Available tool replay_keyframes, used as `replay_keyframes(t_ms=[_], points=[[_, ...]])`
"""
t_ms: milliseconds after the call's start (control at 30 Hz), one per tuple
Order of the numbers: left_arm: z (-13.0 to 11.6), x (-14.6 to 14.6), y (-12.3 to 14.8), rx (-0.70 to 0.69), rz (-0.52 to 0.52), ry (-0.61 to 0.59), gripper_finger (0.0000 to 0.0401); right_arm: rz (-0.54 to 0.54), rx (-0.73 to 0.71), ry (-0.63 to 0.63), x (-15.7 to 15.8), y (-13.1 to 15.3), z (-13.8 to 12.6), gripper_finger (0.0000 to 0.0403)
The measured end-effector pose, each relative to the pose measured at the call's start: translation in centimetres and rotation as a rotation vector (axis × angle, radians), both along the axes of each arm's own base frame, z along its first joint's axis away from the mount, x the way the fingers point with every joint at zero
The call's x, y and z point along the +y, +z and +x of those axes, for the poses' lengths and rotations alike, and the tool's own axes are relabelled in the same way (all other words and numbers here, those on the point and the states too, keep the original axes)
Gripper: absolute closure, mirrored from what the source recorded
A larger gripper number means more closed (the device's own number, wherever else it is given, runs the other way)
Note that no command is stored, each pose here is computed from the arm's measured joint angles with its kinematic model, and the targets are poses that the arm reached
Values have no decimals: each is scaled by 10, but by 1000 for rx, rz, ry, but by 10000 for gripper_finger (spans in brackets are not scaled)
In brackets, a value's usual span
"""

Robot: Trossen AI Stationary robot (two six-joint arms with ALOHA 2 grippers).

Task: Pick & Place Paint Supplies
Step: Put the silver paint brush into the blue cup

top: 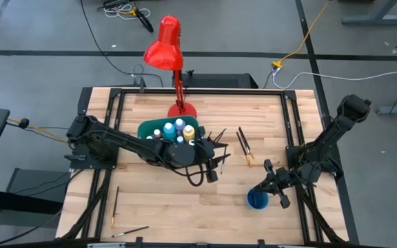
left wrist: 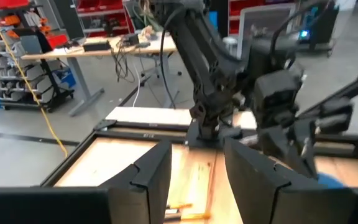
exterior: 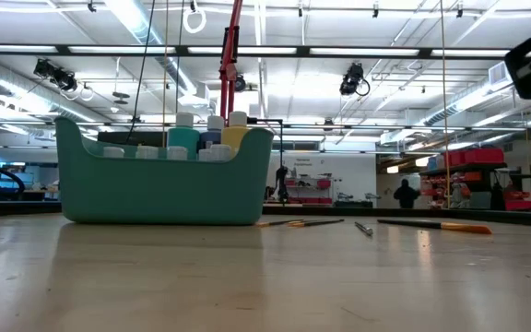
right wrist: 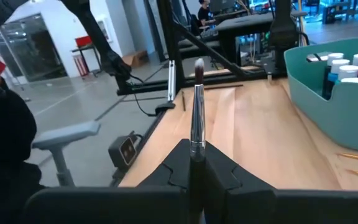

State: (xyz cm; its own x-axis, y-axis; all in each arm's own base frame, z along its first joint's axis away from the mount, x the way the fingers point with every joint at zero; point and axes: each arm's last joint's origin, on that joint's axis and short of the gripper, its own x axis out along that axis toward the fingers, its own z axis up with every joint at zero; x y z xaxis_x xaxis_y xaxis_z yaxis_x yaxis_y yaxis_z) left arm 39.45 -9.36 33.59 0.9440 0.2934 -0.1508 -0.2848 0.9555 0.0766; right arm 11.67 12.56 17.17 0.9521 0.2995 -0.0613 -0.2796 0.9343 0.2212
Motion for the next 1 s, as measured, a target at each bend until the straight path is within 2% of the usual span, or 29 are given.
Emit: replay_keyframes(t_ms=[133, 267, 667, 867, 1000], points=[[1, 1, 3, -30, -8, 3, 248, -27, 19, 2, -2, -8, -2, 383], [1, 1, 7, -70, -19, 3, 248, 1, 58, -2, -1, -13, -1, 377], [0, -3, 7, -72, -11, -7, 248, 20, 52, -2, 0, -13, 0, 320], [-6, -19, -4, 44, 30, -53, 248, 22, -33, 2, 0, -4, 0, 298], [-16, -39, -18, 196, 73, -126, 248, -12, -126, 1, 0, 5, 0, 278]])
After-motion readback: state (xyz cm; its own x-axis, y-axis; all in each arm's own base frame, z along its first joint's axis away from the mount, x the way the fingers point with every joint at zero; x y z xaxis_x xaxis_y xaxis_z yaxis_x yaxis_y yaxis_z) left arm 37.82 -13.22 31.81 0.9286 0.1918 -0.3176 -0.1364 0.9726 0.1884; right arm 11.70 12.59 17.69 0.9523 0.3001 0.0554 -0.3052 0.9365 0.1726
